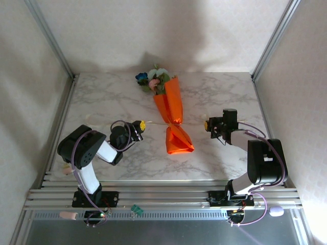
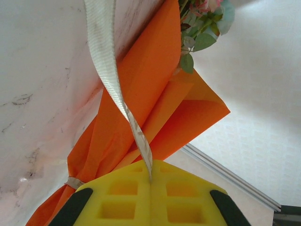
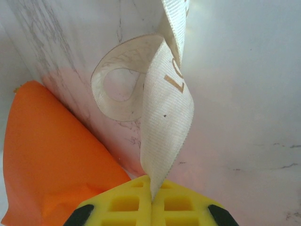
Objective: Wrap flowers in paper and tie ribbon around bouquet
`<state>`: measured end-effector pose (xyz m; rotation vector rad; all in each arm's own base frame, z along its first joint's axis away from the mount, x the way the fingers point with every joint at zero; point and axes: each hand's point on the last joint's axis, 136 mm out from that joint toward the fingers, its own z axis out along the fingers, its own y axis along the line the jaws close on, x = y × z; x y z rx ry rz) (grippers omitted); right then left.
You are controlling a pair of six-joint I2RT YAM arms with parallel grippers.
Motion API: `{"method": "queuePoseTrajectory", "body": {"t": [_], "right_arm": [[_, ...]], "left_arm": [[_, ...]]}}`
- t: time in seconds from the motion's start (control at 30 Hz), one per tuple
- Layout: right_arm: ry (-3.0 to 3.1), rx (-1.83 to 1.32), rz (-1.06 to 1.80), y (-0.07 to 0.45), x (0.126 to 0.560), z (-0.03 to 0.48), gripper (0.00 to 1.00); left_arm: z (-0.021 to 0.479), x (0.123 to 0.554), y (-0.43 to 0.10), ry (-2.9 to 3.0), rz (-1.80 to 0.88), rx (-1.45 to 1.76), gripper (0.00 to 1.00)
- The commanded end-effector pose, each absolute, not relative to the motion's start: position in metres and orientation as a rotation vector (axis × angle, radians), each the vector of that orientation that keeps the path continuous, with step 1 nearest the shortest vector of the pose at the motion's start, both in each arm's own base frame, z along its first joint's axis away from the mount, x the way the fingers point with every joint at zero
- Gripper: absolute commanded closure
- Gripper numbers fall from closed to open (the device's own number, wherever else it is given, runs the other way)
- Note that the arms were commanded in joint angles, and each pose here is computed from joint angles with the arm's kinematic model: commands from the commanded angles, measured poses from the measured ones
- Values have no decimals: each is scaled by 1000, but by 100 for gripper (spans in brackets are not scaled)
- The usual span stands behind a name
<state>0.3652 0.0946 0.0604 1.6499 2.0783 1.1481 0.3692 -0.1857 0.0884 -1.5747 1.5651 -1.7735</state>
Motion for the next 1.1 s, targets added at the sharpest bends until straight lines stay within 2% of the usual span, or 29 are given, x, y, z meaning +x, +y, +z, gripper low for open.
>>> {"method": "queuePoseTrajectory", "body": {"t": [0.0, 0.13, 0.27, 0.3, 0.4, 0.47, 0.53, 0.67, 0.77, 0.9, 1.0, 1.07], "right_arm": [[1966, 1729, 925, 46, 367, 50, 100], [2144, 1583, 867, 66, 365, 65, 99], [2296, 1521, 853, 86, 354, 60, 78], [2334, 1495, 836, 90, 352, 59, 72], [2415, 1405, 767, 92, 349, 66, 57], [2451, 1340, 701, 89, 349, 78, 52], [2466, 1248, 646, 86, 352, 95, 50], [2514, 881, 551, 104, 366, 134, 49], [2572, 381, 523, 161, 374, 159, 49], [2597, -270, 534, 263, 361, 169, 50], [2607, -599, 429, 316, 352, 156, 50], [2606, -676, 367, 334, 355, 146, 51]], "left_arm": [[100, 394, -149, 1369, -1732, -1659, 100], [99, 407, -190, 1662, -1688, -1531, 100], [92, 405, -213, 1818, -1618, -1491, 100], [90, 404, -215, 1833, -1603, -1497, 97], [88, 403, -221, 1896, -1580, -1501, 74], [85, 399, -224, 1964, -1540, -1519, 59], [87, 393, -223, 2037, -1465, -1521, 49], [97, 385, -210, 2186, -1246, -1452, 40], [98, 374, -185, 2253, -1091, -1470, 39], [97, 368, -123, 2274, -851, -1479, 38], [81, 369, -90, 2359, -703, -1467, 34], [66, 369, -82, 2386, -714, -1522, 34]]}}
